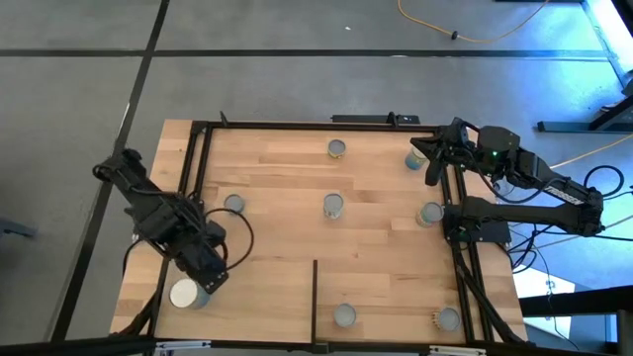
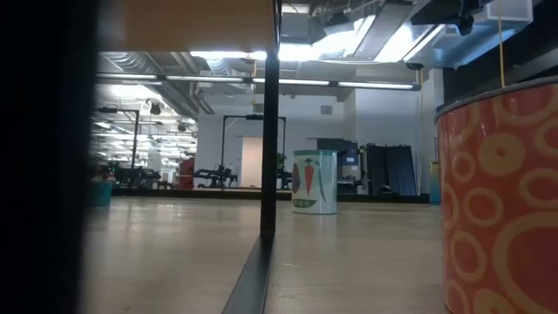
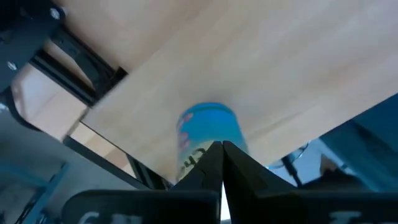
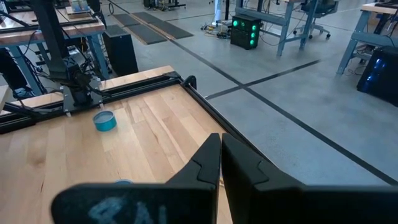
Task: Pick and place cans onto a shelf
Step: Put the canned cherries on the shelf
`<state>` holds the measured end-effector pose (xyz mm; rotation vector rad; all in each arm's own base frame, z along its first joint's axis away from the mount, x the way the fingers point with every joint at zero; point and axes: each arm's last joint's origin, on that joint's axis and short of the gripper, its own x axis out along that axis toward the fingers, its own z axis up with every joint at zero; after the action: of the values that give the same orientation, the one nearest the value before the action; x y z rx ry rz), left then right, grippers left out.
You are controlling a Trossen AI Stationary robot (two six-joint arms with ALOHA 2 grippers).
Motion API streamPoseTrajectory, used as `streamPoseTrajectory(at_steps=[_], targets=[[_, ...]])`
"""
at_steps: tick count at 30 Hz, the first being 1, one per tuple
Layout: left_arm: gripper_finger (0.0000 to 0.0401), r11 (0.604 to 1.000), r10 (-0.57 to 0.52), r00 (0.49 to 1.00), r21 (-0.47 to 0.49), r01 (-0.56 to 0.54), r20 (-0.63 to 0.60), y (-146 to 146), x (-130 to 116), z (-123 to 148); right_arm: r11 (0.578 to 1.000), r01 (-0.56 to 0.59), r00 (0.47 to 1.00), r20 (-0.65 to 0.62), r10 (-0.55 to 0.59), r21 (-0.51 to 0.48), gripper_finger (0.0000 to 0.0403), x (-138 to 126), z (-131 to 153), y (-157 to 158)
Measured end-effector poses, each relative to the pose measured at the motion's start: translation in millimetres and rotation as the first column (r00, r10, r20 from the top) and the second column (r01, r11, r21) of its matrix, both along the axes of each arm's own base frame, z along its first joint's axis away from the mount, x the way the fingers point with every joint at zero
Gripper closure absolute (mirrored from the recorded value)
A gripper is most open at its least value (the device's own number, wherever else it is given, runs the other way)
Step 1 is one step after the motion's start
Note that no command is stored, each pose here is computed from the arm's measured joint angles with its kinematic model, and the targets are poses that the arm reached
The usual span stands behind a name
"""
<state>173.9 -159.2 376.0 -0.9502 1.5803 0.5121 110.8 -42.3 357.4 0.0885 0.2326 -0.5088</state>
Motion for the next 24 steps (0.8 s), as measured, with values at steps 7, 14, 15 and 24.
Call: streamPoseTrajectory(at_steps=[7,14,15,24], targets=[[0.0401,0.998,-0.028,0.999,-0.055,0.026,-0.030,-11.2,10.8,-7.7,1.000,0.000,1.000,0.001,0.000,0.000,0.0385,0.0,0.1,0.0],[0.0401,0.997,-0.002,0.999,-0.081,-0.001,-0.044,-13.2,10.6,-6.9,1.000,0.000,1.000,0.001,0.000,0.000,0.0385,0.0,0.1,0.0],[0.0401,0.997,0.001,0.999,-0.083,-0.005,-0.049,-14.0,9.8,-6.9,1.000,0.000,1.000,0.001,0.000,0.000,0.0385,0.0,0.1,0.0],[0.0401,0.992,0.027,0.995,-0.120,-0.038,-0.095,-21.3,4.8,-6.1,1.000,-0.001,1.000,0.000,0.001,-0.002,0.0385,0.0,0.1,0.0]])
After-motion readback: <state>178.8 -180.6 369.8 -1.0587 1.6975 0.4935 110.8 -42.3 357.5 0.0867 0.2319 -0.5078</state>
